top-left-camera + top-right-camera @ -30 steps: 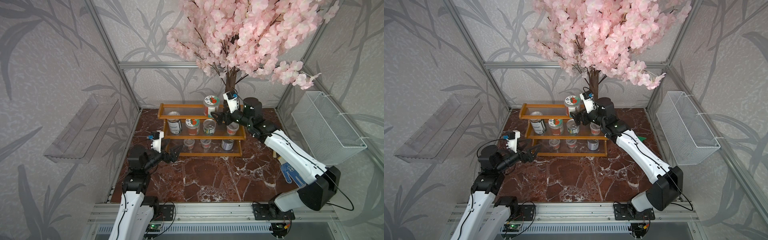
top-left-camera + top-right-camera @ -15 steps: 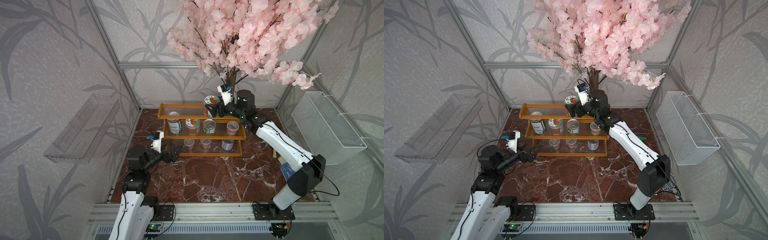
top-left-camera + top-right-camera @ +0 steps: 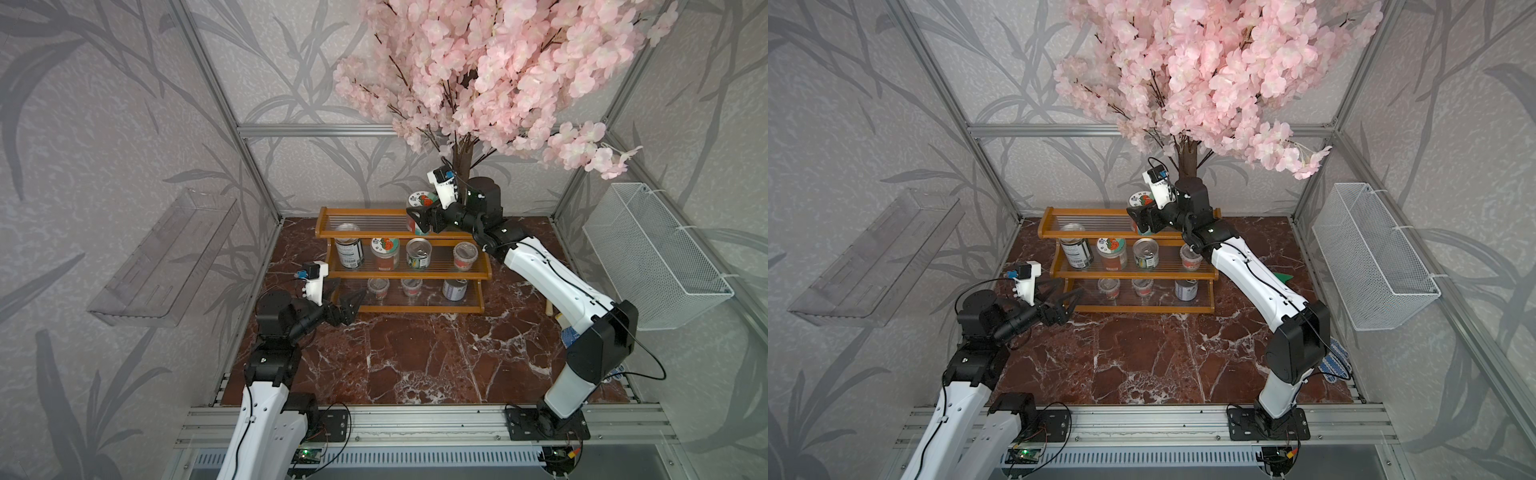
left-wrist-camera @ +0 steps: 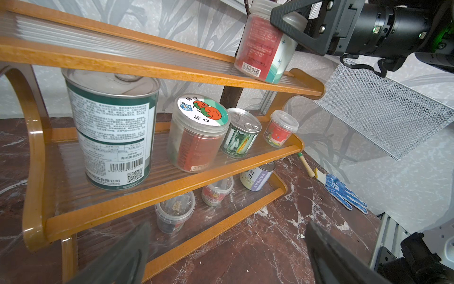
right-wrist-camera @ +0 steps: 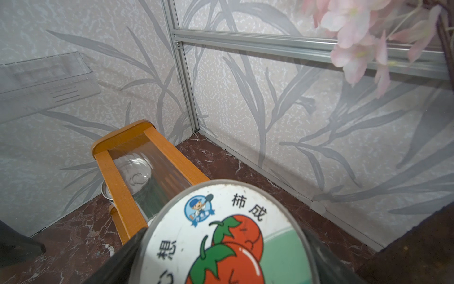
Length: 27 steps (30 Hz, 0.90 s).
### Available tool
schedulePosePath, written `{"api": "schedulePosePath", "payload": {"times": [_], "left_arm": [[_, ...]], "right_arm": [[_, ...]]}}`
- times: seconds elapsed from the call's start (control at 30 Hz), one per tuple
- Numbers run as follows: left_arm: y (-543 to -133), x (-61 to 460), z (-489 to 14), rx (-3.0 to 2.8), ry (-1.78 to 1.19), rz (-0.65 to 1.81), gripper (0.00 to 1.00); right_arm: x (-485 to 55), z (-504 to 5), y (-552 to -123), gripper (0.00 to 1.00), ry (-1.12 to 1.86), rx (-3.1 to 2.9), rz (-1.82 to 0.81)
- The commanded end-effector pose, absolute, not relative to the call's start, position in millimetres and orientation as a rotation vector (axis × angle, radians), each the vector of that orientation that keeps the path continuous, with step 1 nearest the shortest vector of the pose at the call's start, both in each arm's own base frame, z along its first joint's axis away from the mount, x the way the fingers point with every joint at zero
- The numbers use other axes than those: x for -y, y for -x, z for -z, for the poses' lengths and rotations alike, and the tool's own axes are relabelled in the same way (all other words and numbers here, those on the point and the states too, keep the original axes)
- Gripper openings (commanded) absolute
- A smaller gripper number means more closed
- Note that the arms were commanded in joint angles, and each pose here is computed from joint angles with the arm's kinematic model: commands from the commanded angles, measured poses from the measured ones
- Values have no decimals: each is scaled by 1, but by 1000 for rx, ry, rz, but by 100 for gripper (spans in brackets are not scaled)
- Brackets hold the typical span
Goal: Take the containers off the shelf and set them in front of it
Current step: 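Pick up a container from the shelf.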
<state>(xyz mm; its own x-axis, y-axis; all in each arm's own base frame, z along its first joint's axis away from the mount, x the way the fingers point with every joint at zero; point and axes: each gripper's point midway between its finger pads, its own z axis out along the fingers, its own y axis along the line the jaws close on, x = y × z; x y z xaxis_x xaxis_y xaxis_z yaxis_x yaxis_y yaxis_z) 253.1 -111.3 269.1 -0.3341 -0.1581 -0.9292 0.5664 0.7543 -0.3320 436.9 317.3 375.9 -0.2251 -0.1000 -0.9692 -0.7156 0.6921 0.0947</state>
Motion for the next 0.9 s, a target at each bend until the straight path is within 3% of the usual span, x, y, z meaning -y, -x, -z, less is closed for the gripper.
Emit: {"api": "schedulePosePath", "payload": {"times": [0.0,0.13,0.5,0.87], "left_arm": [[-251,115,-271,-1753,-351,770,100],[-252,117,-276,-1737,-351,787,100],[-254,121,-288,-1706,-357,826,100],[-246,137,-293,-1697,-431,875,100]], "right_arm": [[-321,-386,-431,82,687,-1701,-671],[-321,-389,-427,79,704,-1691,-676],[-308,-429,-360,76,792,-1594,-763],[-290,-366,-262,76,898,-1648,-823]]}}
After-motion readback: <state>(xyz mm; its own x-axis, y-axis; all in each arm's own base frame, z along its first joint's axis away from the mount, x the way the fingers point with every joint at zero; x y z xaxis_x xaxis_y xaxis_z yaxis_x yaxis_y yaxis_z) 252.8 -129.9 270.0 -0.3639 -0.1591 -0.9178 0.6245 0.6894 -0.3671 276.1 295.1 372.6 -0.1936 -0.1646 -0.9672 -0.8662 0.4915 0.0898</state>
